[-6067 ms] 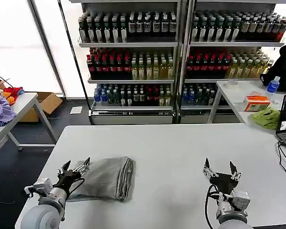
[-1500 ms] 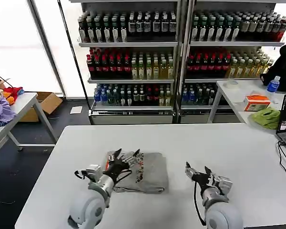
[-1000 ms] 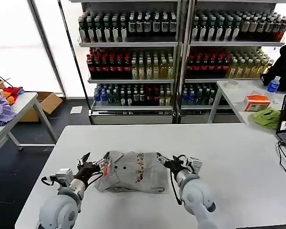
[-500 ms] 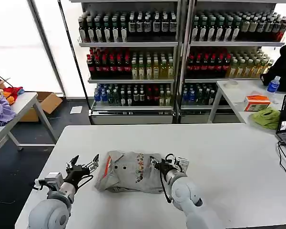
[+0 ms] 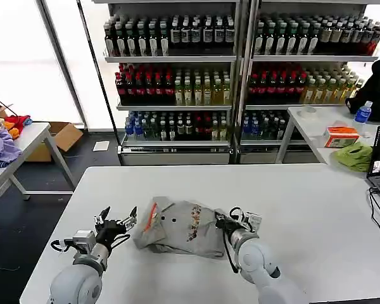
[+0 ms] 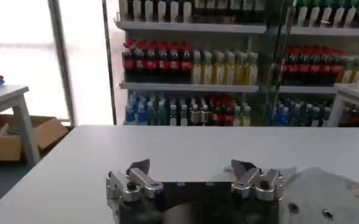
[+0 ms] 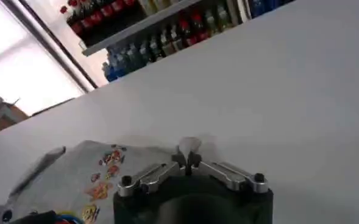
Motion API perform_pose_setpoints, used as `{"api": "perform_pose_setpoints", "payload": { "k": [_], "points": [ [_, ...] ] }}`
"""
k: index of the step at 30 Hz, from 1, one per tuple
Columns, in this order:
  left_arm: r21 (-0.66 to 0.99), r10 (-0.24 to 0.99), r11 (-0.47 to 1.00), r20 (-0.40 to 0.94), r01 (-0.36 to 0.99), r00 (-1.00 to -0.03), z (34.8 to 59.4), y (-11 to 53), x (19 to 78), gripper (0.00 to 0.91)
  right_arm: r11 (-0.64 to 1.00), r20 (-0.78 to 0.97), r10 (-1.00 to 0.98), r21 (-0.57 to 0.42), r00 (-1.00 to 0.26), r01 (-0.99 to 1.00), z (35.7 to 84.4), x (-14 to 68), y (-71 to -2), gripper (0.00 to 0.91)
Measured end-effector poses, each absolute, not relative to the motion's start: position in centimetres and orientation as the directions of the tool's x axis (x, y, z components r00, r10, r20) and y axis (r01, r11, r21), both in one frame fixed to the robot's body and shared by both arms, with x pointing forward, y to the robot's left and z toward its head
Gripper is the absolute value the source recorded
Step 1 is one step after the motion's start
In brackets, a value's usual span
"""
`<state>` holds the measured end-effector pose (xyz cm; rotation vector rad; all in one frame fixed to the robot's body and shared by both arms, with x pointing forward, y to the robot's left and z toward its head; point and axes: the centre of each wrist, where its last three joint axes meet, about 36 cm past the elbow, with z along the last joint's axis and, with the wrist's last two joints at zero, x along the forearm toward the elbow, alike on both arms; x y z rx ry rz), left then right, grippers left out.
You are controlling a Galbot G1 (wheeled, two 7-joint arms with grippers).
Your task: Fold and organize the clothes.
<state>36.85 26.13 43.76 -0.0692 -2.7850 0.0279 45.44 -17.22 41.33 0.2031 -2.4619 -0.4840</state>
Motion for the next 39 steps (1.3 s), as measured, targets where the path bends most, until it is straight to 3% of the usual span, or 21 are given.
{"api": "perform_pose_setpoints", "payload": {
  "k": [14,16,18,29,39],
  "points": [
    [-0.037,0.066,0.998,0.351,0.056,-0.934,43.8,25.2,36.5,0.907,0.972,0.513,-0.189,0.221,-0.837,-0.084,43.6,49.8,-22.1,0.0],
    [-0.041,0.068,0.998,0.352,0.057,-0.934,43.9,25.1,36.4,0.907,0.976,0.508,-0.181,0.196,-0.842,-0.091,43.7,50.6,-22.3,0.141],
    [-0.045,0.069,0.997,0.351,0.056,-0.934,43.9,25.2,36.3,0.907,0.982,0.504,-0.165,0.166,-0.848,-0.093,43.7,51.4,-22.6,0.907],
    [-0.062,0.063,0.997,0.354,0.044,-0.933,44.1,25.4,35.9,0.907,0.995,0.443,-0.092,0.01,-0.892,-0.098,44.3,51.7,-23.5,0.907],
    [-0.069,0.069,0.997,0.368,0.046,-0.927,43.9,24.9,35.6,0.907,0.979,0.406,-0.109,-0.112,-0.907,-0.168,44.6,45.4,-21.4,0.907]
  ]
}}
